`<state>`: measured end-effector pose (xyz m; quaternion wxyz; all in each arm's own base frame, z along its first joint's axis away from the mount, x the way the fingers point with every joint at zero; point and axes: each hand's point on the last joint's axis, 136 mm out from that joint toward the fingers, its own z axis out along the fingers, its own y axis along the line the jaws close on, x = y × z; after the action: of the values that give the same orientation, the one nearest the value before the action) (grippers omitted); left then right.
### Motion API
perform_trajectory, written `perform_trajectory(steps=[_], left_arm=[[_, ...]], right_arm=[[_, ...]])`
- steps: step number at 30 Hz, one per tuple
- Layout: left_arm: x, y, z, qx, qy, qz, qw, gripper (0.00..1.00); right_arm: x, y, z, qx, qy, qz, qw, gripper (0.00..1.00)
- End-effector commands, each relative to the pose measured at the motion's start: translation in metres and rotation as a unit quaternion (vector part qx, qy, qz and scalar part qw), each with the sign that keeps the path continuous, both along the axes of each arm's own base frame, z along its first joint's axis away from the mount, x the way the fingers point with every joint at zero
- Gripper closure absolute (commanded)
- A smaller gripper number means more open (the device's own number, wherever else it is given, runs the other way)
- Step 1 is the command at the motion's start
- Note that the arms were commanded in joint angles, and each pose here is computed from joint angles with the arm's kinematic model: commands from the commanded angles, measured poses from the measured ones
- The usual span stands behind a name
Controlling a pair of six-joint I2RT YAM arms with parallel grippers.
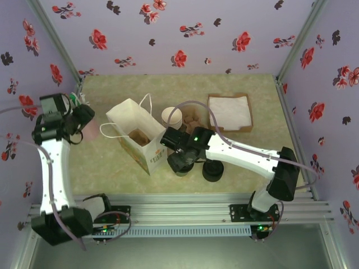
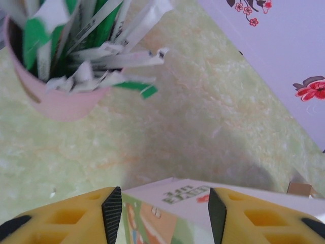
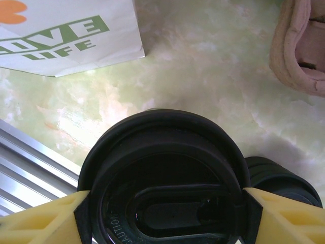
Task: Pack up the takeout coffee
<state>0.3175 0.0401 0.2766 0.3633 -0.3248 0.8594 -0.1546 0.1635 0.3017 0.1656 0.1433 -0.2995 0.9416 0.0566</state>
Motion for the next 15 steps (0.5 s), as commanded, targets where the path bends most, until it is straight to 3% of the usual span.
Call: perform_trajectory(steps=[1,11,15], left_arm=[[0.022,-0.005,0.006,-0.002,0.006,-0.033,0.999,0.53],[0.085,-0.036,0.003,0.000,0.044,-0.101,0.994,0.67],[0.094,-0.053,-0.019,0.006,0.088,-0.128,0.988,0.72]], right_arm=[[-0.005,-0.010,0.012,0.009,-0.008,-0.009,1.000,0.28],[-0.006,-0.019,0.018,0.013,-0.019,-0.014,1.000,0.28],[-0.005,-0.022,0.021,0.014,-0.022,-0.015,1.000,0.28]])
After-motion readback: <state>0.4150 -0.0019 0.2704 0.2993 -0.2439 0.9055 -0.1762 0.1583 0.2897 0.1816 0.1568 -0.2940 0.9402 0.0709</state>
